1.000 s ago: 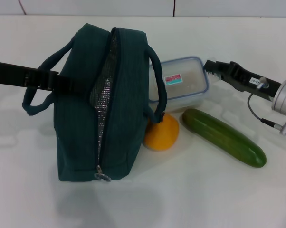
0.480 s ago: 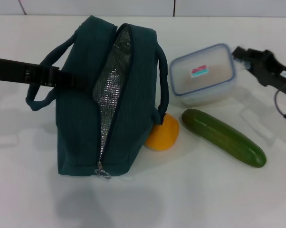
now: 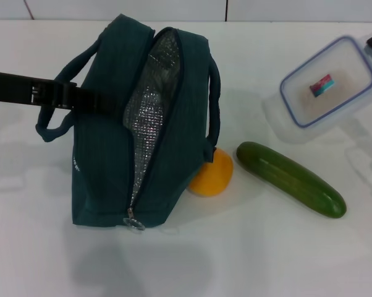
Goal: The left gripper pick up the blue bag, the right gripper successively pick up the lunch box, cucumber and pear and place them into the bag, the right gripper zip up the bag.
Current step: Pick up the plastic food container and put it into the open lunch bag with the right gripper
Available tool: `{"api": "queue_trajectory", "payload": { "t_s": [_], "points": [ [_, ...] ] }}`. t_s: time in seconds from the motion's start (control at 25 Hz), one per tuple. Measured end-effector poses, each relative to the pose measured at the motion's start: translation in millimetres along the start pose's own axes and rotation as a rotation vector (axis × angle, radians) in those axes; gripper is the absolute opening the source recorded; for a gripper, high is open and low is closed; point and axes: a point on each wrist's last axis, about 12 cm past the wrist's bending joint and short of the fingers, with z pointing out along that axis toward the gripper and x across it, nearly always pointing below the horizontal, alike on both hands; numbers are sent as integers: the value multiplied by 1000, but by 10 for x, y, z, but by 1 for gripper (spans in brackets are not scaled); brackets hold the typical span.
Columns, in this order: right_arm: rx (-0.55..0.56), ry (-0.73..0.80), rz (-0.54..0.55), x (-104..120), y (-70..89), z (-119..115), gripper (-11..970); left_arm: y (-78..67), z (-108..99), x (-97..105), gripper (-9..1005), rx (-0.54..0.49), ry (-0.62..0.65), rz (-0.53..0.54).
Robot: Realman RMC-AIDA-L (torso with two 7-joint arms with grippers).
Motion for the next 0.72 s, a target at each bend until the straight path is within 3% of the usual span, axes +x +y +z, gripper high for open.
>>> {"api": "queue_trajectory", "payload": {
  "t_s": [0.36, 0.52, 0.72],
  "points": [
    [-123, -47, 80, -59, 142, -4, 97, -28, 32, -20, 38, 19, -2, 7],
    [-218, -40, 99, -54, 274, 115, 97, -52, 56, -44, 38, 34, -2, 18],
    [-336, 25, 119, -9, 491, 423, 101, -80, 112, -67, 38, 45, 19, 31]
  ]
}}
